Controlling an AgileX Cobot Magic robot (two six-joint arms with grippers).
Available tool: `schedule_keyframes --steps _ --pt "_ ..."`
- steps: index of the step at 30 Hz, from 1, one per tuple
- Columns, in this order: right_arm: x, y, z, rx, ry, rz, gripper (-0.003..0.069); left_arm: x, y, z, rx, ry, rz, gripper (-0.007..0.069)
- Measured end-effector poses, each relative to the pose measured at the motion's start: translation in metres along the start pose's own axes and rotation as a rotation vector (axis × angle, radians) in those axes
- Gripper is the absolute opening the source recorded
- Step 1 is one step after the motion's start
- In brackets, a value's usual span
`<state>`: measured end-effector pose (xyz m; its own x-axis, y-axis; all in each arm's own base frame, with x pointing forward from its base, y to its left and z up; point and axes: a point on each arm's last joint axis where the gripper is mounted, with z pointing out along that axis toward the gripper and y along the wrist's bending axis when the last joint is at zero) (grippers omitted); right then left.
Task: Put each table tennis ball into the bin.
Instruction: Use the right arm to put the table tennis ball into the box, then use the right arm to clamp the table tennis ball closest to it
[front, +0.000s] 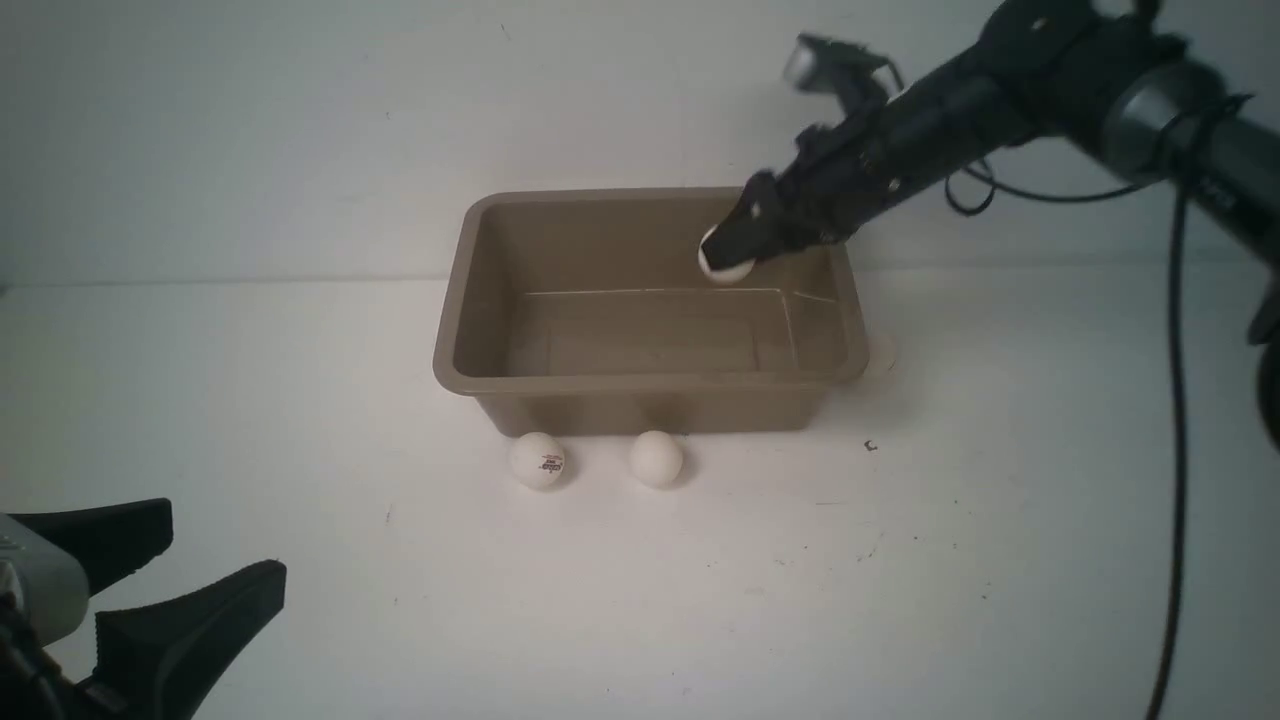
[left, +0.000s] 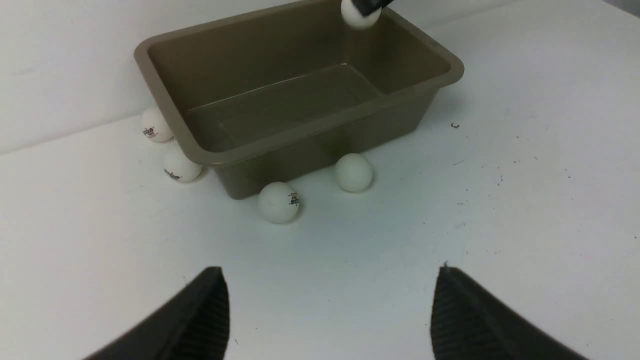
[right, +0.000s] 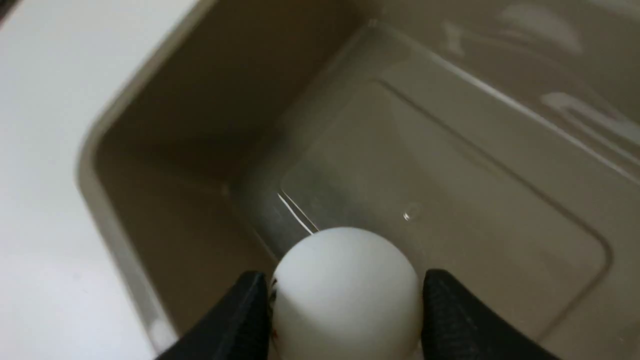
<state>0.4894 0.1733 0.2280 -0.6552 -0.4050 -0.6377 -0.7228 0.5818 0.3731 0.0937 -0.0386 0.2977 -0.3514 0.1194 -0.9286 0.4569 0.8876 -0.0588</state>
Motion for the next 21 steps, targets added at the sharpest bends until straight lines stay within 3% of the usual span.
schedule_keyframes --steps 5,10,14,21 --pt "0.002 -0.001 0.004 0.009 0.012 -0.052 0.0377 0.0 0.0 0.0 0.0 0.0 0.0 0.0489" --pt "-0.003 0.003 -0.007 0.031 0.001 -0.079 0.0606 0.0 0.0 0.0 0.0 0.0 0.0 0.0489" --pt "-0.01 0.0 -0.041 0.145 0.006 -0.096 0.0678 0.0 0.0 0.0 0.0 0.0 0.0 0.0489" --pt "-0.002 -0.026 -0.128 0.443 0.077 -0.043 0.0655 0.0 0.0 0.0 -0.001 -0.001 0.0 0.0489"
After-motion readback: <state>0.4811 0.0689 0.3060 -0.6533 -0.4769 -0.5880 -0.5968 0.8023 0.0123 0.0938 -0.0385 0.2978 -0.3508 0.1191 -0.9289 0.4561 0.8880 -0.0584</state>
